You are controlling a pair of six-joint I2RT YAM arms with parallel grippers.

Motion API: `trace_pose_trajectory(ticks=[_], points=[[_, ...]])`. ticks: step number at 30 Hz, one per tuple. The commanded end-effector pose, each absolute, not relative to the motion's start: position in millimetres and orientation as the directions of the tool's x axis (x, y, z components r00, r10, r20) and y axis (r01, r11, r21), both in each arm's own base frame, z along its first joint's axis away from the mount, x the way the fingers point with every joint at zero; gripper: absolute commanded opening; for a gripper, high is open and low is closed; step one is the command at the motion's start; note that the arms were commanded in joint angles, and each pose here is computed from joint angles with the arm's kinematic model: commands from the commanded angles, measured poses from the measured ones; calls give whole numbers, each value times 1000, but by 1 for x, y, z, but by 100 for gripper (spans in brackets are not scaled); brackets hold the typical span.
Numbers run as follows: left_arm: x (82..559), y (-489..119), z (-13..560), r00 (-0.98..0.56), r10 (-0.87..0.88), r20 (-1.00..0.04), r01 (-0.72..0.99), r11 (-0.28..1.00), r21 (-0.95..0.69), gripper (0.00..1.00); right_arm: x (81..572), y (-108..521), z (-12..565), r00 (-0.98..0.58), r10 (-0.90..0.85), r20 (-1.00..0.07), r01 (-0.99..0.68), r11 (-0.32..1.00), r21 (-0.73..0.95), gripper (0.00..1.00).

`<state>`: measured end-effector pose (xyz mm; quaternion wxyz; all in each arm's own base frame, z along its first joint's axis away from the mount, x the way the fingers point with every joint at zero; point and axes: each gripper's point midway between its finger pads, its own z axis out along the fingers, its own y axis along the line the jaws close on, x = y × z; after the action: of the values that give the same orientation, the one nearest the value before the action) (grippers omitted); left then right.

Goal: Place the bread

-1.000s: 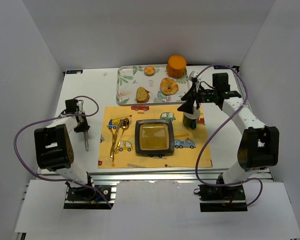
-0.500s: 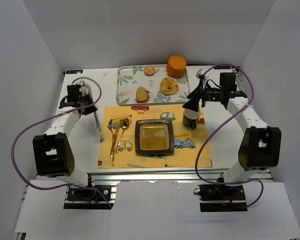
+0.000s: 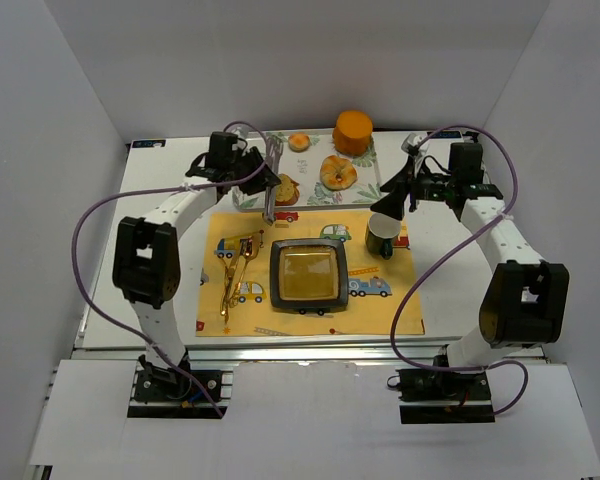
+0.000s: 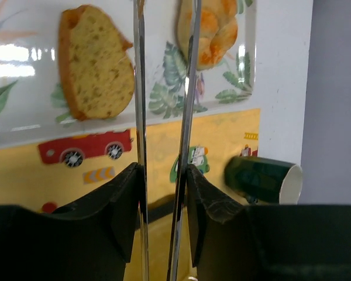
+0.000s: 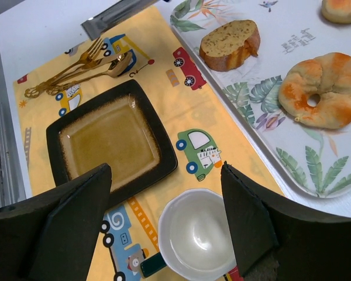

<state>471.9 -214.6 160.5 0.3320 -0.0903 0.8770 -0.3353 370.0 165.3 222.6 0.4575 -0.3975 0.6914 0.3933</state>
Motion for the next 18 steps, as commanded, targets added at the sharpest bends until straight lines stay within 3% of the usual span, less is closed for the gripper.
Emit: trace_pose_trajectory(ticks=[1, 18], points=[[483, -244, 192, -752, -355, -555, 147, 731, -666, 46, 364, 160, 236, -224, -166, -960, -918, 368, 150, 80], [514, -293, 157, -800, -290, -525, 162, 738, -655, 49, 364, 146, 230, -241, -149, -959, -904, 394, 166, 80]])
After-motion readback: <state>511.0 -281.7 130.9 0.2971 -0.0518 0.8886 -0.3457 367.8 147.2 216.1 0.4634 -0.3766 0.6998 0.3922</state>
